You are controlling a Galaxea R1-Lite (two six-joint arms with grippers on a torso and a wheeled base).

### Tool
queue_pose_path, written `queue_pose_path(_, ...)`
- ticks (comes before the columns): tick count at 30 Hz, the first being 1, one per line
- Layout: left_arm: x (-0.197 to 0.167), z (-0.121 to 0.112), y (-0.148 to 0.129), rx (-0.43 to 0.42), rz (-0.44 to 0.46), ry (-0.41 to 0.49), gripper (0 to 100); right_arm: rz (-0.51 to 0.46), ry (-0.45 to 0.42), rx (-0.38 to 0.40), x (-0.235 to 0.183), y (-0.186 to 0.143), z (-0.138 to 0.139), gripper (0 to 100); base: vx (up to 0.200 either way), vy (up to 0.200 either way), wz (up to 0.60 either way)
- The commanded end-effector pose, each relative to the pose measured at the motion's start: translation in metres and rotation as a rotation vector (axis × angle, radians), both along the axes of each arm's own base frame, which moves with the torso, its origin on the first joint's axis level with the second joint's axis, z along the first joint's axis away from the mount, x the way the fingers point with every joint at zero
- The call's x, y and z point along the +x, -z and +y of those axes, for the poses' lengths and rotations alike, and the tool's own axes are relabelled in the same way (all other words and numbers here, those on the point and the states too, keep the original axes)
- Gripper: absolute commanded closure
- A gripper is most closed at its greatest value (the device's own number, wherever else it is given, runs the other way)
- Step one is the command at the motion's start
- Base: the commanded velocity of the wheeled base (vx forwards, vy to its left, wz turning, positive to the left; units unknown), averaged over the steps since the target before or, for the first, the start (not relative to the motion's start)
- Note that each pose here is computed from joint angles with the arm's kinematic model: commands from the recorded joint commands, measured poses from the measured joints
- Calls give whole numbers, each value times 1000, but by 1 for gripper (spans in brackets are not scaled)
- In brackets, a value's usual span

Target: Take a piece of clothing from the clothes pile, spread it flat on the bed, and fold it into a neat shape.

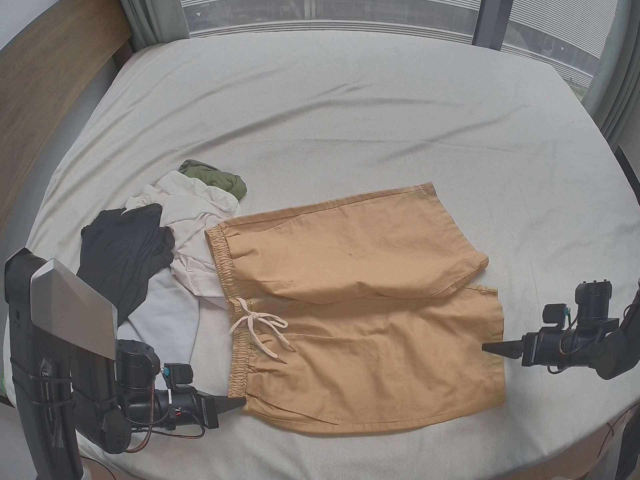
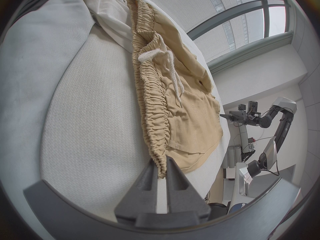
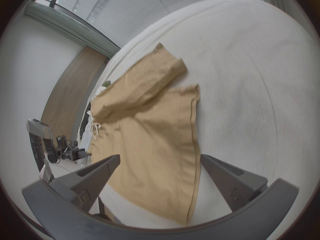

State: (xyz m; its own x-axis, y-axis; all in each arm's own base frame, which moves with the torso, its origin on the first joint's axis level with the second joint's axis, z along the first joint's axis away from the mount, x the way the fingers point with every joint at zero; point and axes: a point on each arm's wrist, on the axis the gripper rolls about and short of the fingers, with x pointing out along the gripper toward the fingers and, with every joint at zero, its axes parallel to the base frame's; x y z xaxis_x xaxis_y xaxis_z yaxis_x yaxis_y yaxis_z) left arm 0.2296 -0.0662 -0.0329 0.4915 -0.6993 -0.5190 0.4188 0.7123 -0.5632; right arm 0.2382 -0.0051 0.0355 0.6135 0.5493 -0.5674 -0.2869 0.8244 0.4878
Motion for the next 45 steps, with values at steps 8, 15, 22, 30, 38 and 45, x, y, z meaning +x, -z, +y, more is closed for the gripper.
queue_pose_path(8,0,0,0,1,-1,1,100,121,-37,-58,-32,-12,-5,0,0,0,0)
queue_pose_path(15,-1,-2,2,2,5,8,100,219,-17,-46,-30,9,-11,0,0,0,0)
queue_pose_path(22,-1,-2,2,2,5,8,100,275,-17,-38,-29,20,-11,0,0,0,0)
queue_pose_path(30,-1,-2,1,2,3,8,100,306,-25,-34,-27,28,-10,0,0,0,0)
queue_pose_path(38,-1,-2,1,2,2,9,100,324,-22,-30,-23,36,-10,0,0,0,0)
queue_pose_path(45,0,-2,1,2,-1,9,100,307,-27,-32,-17,46,-9,0,0,0,0)
